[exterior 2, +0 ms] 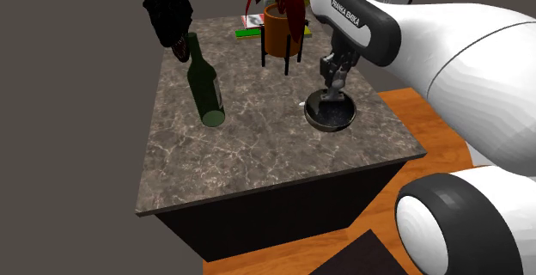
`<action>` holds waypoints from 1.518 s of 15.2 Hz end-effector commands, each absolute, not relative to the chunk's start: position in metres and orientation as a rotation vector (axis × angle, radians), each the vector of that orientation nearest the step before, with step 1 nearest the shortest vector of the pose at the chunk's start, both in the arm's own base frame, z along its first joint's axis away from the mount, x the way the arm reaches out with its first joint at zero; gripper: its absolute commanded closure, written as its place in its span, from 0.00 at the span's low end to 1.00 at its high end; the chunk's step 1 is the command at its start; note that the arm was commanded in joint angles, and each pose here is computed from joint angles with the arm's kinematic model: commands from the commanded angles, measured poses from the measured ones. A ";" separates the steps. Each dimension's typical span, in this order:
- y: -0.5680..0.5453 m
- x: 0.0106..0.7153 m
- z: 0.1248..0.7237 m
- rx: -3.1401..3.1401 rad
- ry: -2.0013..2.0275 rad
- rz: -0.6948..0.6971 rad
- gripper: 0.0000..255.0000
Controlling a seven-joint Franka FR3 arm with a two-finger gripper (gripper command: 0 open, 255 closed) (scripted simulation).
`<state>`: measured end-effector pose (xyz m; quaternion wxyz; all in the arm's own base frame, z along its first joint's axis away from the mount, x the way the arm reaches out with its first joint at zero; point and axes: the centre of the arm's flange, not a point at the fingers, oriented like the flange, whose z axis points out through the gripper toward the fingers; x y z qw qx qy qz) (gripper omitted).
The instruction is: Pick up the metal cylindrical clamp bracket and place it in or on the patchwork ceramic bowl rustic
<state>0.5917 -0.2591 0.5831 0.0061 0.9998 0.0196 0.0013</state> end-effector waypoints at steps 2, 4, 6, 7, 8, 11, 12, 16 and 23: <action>-0.261 0.591 0.568 3.128 0.061 0.005 1.00; -0.261 0.591 0.557 3.128 0.061 0.005 1.00; -0.261 0.591 0.554 3.128 0.061 0.005 1.00; -0.261 0.591 0.554 3.128 0.061 0.005 1.00; -0.261 0.591 0.554 3.128 0.061 0.005 1.00; -0.261 0.591 0.554 3.128 0.061 0.005 1.00; -0.261 0.591 0.554 3.128 0.061 0.005 1.00; -0.261 0.591 0.554 3.128 0.061 0.005 0.00; -0.260 0.591 0.604 3.128 0.061 0.005 0.00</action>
